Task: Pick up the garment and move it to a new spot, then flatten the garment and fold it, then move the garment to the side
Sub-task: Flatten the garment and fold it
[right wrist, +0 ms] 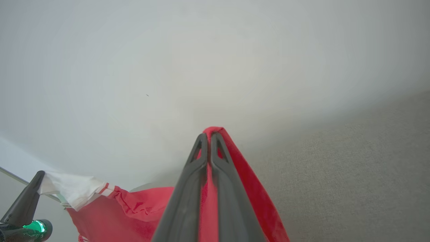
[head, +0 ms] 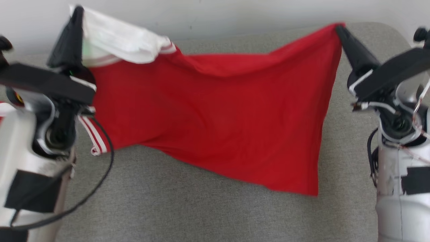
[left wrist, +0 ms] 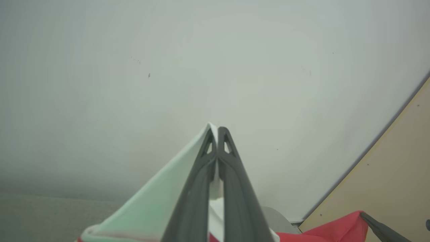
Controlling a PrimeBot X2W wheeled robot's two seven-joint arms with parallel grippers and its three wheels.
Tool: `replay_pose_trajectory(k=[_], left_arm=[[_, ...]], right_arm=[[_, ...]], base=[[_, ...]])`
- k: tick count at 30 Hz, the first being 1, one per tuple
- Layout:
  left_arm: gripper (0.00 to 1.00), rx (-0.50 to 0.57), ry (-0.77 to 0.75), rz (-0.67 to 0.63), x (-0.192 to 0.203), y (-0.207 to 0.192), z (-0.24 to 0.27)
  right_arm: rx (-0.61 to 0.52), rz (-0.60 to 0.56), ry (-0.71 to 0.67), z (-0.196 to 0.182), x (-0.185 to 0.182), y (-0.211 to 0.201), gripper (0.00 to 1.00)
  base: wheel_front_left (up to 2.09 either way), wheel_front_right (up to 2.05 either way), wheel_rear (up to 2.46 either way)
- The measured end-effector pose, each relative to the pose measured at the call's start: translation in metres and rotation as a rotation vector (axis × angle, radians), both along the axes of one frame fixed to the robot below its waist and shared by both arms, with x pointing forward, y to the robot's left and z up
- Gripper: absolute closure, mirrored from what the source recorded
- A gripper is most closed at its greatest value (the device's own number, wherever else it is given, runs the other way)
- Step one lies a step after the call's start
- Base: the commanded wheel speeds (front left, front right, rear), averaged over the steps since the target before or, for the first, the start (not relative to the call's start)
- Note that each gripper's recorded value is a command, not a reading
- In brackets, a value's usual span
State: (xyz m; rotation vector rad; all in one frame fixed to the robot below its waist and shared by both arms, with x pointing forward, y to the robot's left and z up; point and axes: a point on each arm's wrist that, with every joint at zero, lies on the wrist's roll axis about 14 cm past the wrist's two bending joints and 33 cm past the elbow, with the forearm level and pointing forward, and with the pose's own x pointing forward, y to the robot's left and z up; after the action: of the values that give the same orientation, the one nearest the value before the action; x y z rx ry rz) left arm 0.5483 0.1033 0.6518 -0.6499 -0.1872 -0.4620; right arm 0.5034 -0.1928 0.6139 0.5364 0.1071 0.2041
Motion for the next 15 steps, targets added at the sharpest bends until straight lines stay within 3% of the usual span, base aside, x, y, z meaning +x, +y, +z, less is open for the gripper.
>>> replay_pose_trajectory(k=[5, 15], left_arm=[[1.0, -0.027, -0.054, -0.021, 0.024, 0.001, 0.042], [1.0, 0.066, -0.338, 0.086, 0.087, 0.016, 0.122]], right_arm=[[0.035, 0.02, -0.068, 0.035, 0.027, 0.002, 1.0], [0.01, -0.059, -0.233, 0.084, 0.112, -0.011, 1.0]], base=[[0.0, 0.0, 0.0], [0.0, 0.0, 0.0]])
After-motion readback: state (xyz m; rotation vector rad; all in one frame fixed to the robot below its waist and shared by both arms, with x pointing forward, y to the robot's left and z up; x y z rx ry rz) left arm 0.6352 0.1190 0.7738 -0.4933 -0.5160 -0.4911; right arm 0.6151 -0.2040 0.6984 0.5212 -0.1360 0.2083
